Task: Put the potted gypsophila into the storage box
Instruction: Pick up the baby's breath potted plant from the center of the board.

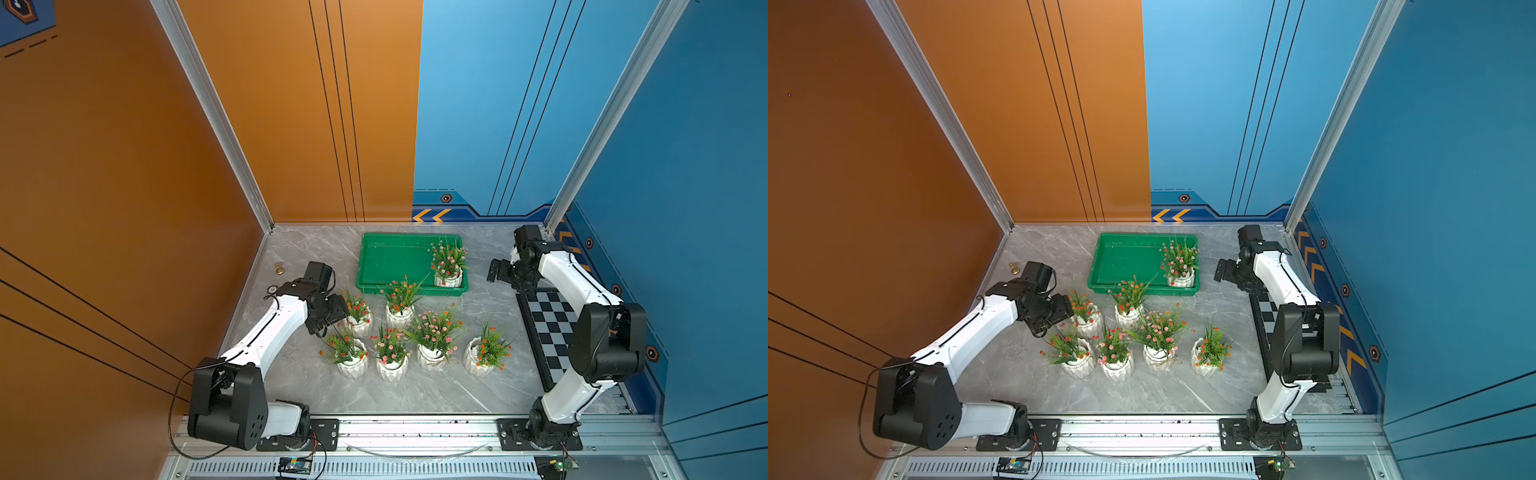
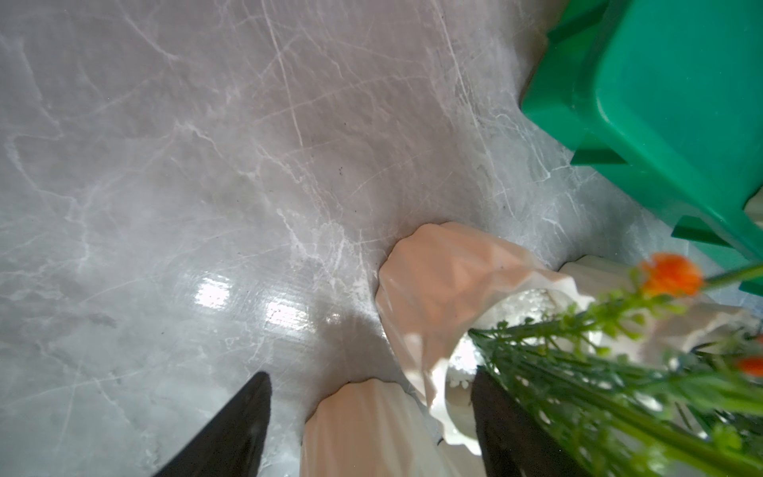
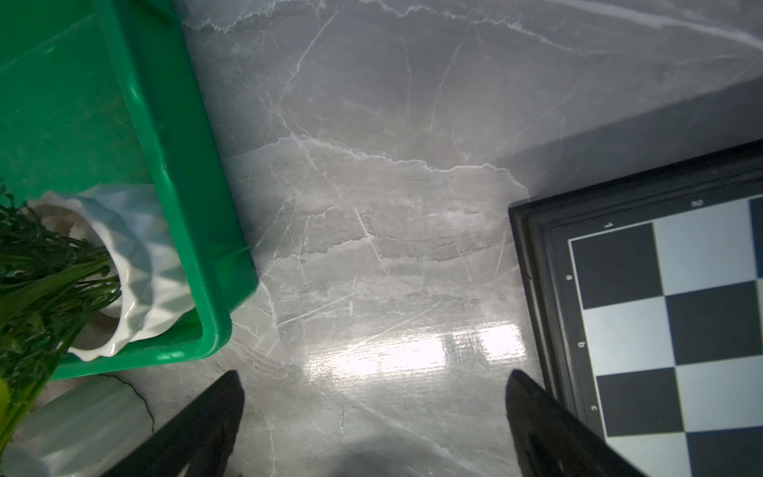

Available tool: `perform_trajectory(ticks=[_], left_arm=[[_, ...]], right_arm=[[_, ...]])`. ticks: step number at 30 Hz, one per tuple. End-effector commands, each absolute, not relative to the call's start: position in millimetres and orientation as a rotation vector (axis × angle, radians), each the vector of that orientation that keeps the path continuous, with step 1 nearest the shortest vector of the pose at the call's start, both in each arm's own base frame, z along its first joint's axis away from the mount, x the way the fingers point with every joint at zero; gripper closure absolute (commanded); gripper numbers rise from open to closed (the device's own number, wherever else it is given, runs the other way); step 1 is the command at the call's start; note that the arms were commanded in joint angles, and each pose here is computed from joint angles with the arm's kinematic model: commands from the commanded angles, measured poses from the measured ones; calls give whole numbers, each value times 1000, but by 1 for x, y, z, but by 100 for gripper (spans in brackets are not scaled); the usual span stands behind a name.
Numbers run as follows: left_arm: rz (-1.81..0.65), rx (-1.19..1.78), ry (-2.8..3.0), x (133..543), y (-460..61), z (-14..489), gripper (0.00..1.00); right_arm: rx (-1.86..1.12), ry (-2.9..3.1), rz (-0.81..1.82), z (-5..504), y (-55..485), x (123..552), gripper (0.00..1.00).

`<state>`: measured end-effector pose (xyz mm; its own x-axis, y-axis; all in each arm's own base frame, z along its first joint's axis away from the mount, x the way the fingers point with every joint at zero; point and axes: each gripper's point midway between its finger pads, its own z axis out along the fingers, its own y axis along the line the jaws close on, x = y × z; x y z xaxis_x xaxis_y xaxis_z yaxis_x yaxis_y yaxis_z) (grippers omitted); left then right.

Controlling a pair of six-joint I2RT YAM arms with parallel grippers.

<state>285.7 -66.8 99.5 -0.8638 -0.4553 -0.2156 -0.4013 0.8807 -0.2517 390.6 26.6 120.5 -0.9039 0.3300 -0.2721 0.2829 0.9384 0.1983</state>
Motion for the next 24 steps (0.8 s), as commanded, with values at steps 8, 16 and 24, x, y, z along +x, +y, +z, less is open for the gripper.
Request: perform_trajectory(ticks=[8,16,24], left_arm=[[-240,-606,2803,294,-75,92,37],[-206,-569,2818,298,-80,88,48],[-183,-545,2829,300,-83,85,59]], right_arm=[[415,2775,243,127,31,389,0],[415,2780,240,125,30,387,0],[415,2782,233,125,29,386,0]])
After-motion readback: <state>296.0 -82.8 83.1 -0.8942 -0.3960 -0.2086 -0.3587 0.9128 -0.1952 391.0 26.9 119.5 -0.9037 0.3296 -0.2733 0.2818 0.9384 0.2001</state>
